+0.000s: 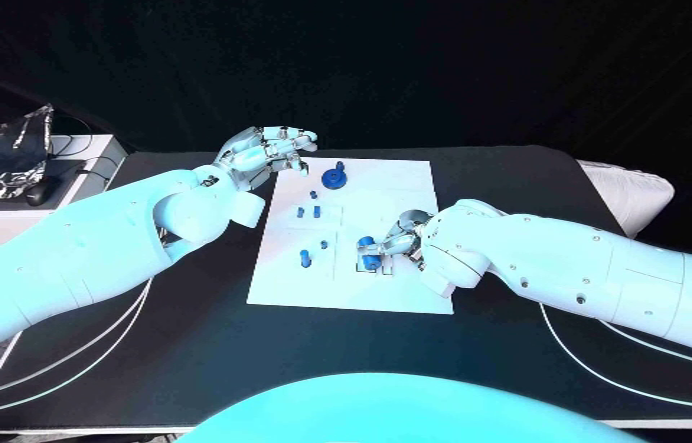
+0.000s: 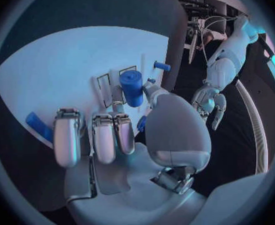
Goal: Assemble the parts on the task board
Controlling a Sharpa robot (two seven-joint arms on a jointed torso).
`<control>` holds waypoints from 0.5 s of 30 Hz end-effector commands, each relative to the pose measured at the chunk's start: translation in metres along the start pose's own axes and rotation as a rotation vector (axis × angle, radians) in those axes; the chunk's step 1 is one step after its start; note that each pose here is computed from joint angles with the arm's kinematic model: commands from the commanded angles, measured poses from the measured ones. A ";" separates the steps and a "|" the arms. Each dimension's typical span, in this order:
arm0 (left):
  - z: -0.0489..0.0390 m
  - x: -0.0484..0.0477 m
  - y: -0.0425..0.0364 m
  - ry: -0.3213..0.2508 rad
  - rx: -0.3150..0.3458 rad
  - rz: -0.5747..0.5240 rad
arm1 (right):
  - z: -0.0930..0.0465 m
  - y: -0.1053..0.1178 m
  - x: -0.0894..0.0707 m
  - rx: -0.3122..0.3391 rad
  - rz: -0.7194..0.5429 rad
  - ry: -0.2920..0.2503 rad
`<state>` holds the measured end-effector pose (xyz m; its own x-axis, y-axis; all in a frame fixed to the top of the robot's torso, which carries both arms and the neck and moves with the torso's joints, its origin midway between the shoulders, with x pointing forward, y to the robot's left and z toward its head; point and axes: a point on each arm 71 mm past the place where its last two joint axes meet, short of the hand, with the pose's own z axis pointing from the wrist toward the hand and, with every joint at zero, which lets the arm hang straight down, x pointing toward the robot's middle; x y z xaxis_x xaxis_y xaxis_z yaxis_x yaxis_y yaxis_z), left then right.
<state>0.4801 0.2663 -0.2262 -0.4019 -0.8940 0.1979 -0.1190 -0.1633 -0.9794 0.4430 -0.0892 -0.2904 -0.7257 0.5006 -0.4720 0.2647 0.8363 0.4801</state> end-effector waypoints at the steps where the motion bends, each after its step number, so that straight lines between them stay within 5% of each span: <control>1: 0.0002 0.0021 -0.0009 0.016 0.004 -0.009 | 0.000 0.001 -0.001 -0.022 -0.010 -0.020; 15: -0.0005 0.0008 -0.0012 0.012 0.003 -0.007 | -0.006 -0.005 -0.003 -0.054 -0.012 -0.053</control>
<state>0.4799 0.2681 -0.2263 -0.3995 -0.8956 0.1958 -0.1212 -0.1601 -0.9796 0.4402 -0.0967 -0.2885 -0.7054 0.5091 -0.4933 0.2511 0.8302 0.4977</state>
